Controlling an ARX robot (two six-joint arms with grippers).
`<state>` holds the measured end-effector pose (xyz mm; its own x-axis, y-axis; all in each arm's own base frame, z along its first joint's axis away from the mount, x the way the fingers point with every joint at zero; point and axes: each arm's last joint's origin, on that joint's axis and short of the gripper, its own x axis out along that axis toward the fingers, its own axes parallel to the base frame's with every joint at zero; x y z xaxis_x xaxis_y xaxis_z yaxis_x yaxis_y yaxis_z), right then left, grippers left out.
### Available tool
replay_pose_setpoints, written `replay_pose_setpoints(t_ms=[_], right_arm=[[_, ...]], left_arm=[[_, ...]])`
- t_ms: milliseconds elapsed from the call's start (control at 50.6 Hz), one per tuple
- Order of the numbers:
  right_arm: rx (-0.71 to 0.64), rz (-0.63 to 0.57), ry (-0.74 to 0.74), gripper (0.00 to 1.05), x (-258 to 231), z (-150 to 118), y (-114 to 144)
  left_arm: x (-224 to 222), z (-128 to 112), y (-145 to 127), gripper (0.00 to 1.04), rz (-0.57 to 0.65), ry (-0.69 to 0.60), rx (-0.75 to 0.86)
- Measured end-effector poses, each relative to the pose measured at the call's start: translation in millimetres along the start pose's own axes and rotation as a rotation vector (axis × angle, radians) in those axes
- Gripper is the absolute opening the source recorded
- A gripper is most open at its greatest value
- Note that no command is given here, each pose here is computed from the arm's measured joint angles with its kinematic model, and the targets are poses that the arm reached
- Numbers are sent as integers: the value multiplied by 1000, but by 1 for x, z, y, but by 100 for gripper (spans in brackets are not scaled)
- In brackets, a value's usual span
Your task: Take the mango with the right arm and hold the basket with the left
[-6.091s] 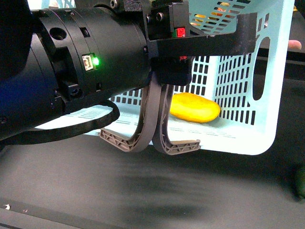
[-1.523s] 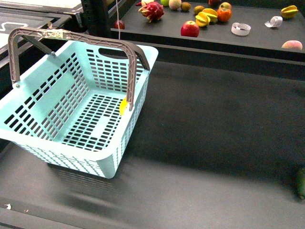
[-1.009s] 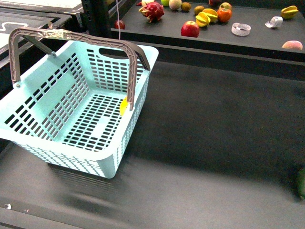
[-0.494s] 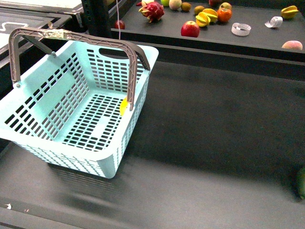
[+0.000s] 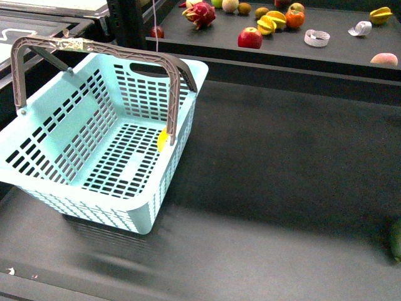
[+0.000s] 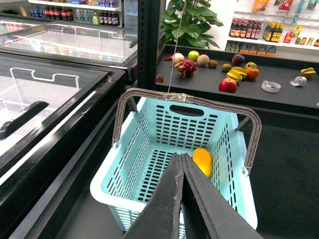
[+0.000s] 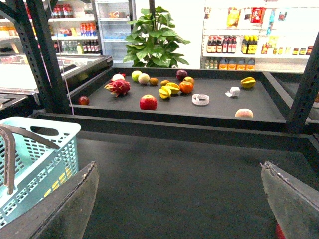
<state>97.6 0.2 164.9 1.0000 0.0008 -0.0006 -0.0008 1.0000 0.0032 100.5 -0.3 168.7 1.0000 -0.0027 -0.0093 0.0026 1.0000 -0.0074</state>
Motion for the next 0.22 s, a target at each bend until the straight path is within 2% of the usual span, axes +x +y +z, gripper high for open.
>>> replay_pose_setpoints(t_ms=[218], right_arm=[[0,0,0,97,0,0,0]], left_arm=[[-4,1,0,4,0,-26,0]])
